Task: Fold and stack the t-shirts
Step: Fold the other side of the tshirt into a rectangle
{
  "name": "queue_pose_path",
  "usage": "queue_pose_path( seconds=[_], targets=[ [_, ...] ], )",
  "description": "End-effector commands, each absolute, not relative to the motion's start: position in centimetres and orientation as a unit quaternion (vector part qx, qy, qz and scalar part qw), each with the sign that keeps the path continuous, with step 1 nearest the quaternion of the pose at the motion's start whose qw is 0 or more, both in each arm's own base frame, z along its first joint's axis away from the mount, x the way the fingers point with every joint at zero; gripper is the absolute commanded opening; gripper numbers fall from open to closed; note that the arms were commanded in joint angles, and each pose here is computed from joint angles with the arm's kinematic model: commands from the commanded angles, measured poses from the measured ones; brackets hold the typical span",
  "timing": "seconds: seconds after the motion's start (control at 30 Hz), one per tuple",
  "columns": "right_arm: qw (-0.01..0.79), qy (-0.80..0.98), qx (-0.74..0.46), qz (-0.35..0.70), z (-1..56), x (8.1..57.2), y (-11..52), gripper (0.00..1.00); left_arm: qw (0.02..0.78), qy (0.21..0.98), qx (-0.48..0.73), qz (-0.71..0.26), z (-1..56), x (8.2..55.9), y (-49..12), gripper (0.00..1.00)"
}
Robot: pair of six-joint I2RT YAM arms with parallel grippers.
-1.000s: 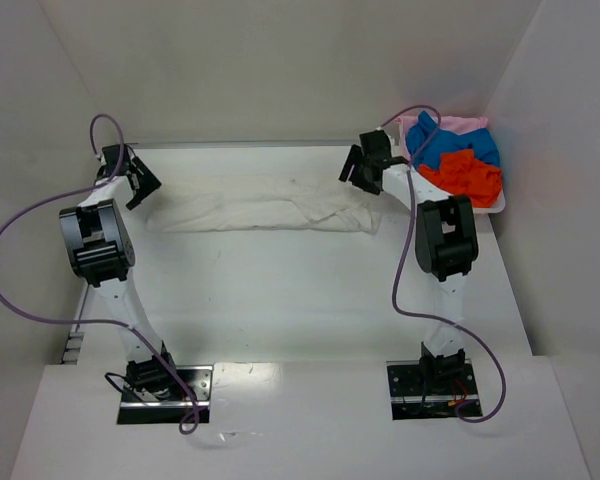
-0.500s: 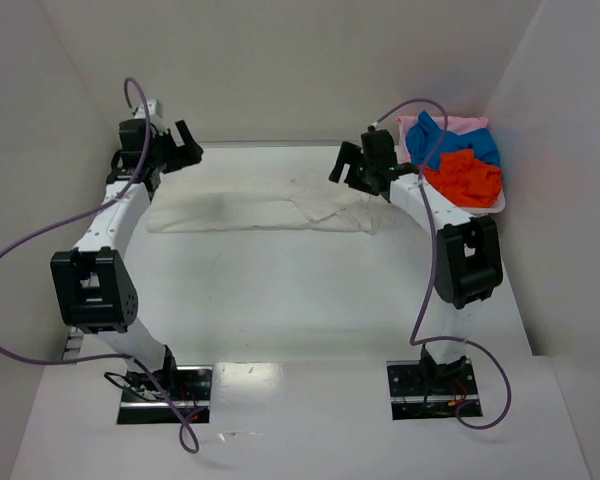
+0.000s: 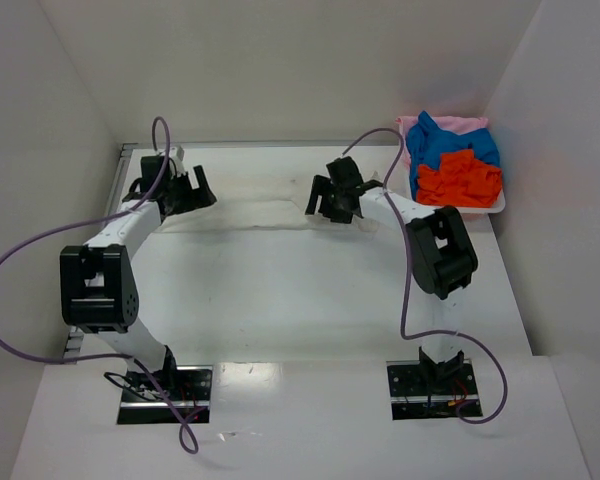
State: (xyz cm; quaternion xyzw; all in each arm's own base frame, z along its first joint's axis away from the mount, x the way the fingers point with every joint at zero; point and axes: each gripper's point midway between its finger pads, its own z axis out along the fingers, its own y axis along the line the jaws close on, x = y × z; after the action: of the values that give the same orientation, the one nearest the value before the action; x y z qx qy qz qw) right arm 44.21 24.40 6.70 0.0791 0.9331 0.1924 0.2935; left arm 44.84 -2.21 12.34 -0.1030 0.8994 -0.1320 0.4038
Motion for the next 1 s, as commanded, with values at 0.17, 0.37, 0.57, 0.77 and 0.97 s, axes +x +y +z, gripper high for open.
queue_pose_path(
  seconds=[0.17, 0.37, 0.57, 0.77, 0.97],
  targets=[
    [0.316, 0.926, 0.112, 0.176, 6.1, 46.5, 24.0, 0.73, 0.410, 0.897, -0.099, -0.132, 11.3, 46.8, -2.2, 1.00],
    [0.332, 0.919, 0.127, 0.171, 6.4, 47.9, 24.1, 0.55, 0.403, 0.901, -0.099, -0.125, 10.3, 47.3, -1.9, 1.00],
    [0.329, 0.921, 0.128, 0.164, 6.0, 49.0, 24.4, 0.23, 0.395, 0.906, -0.098, -0.118, 9.4, 47.3, -1.7, 1.00],
    [0.359, 0.910, 0.124, 0.164, 8.1, 51.0, 24.7, 0.16, 0.391, 0.908, -0.099, -0.118, 9.0, 47.3, -1.7, 1.00],
    [0.386, 0.902, 0.110, 0.162, 9.5, 54.6, 25.3, 0.16, 0.376, 0.912, -0.103, -0.123, 8.0, 47.0, -1.9, 1.00]
  ],
)
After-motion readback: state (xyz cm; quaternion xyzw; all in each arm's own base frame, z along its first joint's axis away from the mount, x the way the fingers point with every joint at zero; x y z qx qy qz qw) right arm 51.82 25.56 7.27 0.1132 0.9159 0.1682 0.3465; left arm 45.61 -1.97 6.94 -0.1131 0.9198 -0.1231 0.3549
